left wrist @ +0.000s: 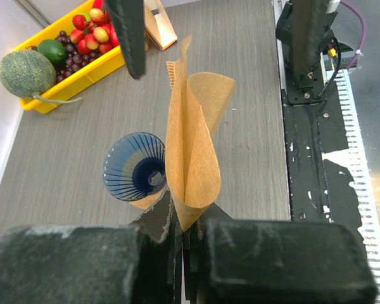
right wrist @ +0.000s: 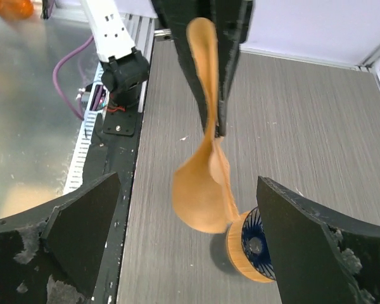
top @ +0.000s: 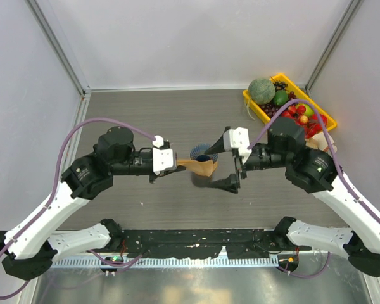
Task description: Place the coffee filter in the dripper
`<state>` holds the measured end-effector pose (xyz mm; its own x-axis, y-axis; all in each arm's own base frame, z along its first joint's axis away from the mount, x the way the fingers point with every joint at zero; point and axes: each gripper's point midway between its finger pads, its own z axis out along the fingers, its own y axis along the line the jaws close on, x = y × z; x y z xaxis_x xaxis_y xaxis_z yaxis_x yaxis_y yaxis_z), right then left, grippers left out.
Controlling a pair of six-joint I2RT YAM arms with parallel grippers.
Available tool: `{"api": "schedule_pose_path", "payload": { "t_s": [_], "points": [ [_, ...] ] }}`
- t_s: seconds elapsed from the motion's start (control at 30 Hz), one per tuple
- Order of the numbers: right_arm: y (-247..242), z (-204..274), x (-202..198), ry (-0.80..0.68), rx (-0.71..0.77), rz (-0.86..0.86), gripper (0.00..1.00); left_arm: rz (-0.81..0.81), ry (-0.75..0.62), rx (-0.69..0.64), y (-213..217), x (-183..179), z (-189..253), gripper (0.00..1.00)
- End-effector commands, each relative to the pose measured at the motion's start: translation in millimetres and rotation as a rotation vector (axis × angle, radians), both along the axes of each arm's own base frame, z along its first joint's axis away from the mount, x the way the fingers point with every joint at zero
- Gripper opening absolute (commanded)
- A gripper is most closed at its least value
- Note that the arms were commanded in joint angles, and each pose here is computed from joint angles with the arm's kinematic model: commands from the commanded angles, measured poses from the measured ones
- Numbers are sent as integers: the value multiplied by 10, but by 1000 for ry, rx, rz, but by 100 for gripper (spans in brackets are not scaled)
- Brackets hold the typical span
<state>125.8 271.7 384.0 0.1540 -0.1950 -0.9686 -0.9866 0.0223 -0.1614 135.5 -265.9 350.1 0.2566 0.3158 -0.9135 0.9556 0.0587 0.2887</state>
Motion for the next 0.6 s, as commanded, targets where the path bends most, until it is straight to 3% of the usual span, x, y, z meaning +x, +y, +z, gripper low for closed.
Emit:
{"api": "schedule_pose_path", "payload": {
  "t_s": [0.0,0.13,0.17,0.27,0.37,0.43,0.47,0.5,0.53,0.57],
  "points": [
    [64,39,110,-145,-45,-48,96,-6,24,-55,-44,-29,196,0],
    [137,-34,172,-150,-76,-59,100,16,50,-67,-63,-3,217,0],
    [167,-63,159,-144,-82,-49,96,32,60,-67,-70,26,215,0],
    [210,-151,181,-142,-107,-54,72,36,69,-61,-70,28,222,0],
    [190,-256,246,-153,-135,-83,55,38,70,-61,-61,22,224,0],
    [177,-267,272,-161,-136,-101,39,38,70,-61,-56,18,233,0],
    [174,-283,273,-159,-139,-102,26,40,70,-59,-47,20,228,0],
    [166,-281,272,-158,-138,-105,20,45,69,-58,-40,24,228,2],
    [161,-285,276,-154,-139,-113,7,53,68,-61,-25,27,242,5],
    [152,-278,280,-154,-138,-120,5,62,63,-67,-2,37,264,10]
  ]
}}
